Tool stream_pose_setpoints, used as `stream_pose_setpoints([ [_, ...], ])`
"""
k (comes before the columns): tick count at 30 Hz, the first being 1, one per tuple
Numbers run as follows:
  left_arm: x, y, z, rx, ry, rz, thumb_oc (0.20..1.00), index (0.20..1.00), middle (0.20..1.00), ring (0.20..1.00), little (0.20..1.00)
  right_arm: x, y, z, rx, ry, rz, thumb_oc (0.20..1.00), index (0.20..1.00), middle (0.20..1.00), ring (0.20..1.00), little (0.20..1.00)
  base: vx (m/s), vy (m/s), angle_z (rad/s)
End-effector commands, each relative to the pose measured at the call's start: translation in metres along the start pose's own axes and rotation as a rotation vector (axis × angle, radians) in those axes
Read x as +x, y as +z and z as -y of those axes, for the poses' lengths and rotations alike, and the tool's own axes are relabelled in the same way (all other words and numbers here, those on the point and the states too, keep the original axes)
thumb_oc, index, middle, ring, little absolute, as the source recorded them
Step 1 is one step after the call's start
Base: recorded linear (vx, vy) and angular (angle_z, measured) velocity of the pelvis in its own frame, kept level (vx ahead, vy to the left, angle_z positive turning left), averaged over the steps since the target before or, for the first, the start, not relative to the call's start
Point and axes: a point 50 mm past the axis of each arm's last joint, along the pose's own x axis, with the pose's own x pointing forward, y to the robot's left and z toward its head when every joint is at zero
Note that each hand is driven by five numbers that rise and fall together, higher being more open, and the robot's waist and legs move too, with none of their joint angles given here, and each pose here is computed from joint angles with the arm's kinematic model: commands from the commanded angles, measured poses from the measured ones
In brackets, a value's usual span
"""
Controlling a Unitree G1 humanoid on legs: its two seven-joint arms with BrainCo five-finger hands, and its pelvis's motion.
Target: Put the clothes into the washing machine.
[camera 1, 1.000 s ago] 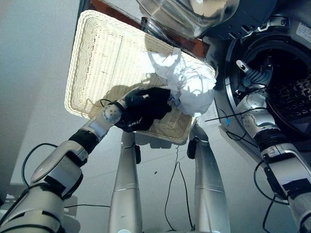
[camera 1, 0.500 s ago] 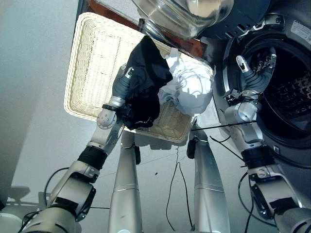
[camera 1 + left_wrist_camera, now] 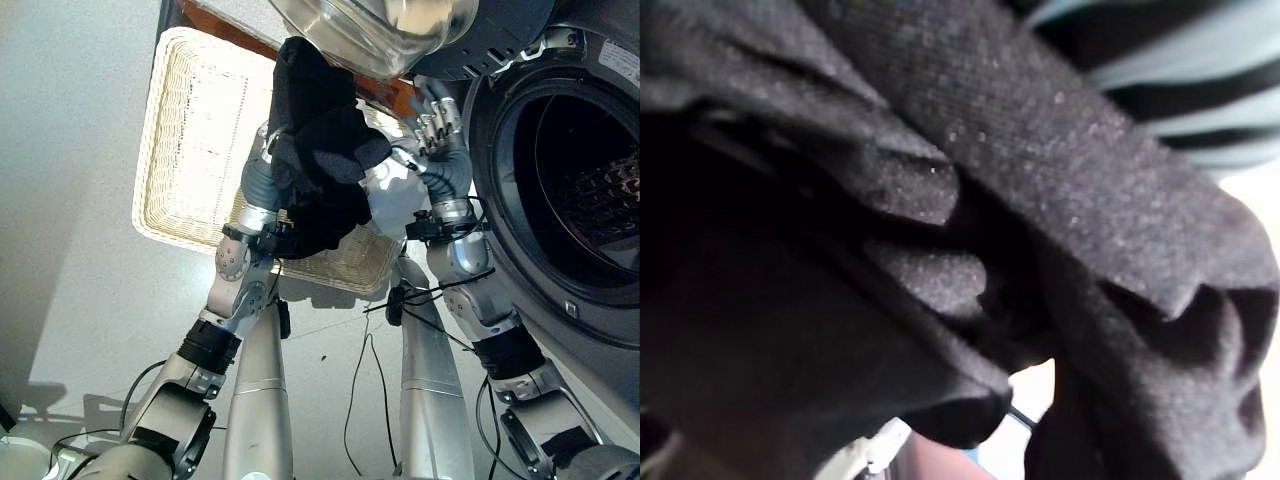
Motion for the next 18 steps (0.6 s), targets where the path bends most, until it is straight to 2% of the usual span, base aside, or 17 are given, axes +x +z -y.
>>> stream_pose_setpoints([
  [1,0.014,0.035,0.017,-0.027,-0.120,0.221,0.200,0.200,0.200,0.200,0.200,-0.007,0.009,-0.010,0.033,0.125,0.000,1.000,1.000,1.000,1.000,1.000,0.00,0.000,0.00],
  [9,0.017,0.053,0.027,0.007,-0.189,0.318,0.200,0.200,0.200,0.200,0.200,-0.014,-0.020,-0.022,0.045,0.302,-0.228,1.000,1.000,1.000,1.000,1.000,0.00,0.000,0.00],
  [18,0.020,0.067,0.036,0.030,-0.250,0.408,0.200,0.200,0.200,0.200,0.200,-0.019,-0.038,-0.029,-0.001,0.378,-0.371,1.000,1.000,1.000,1.000,1.000,0.00,-0.004,0.03],
])
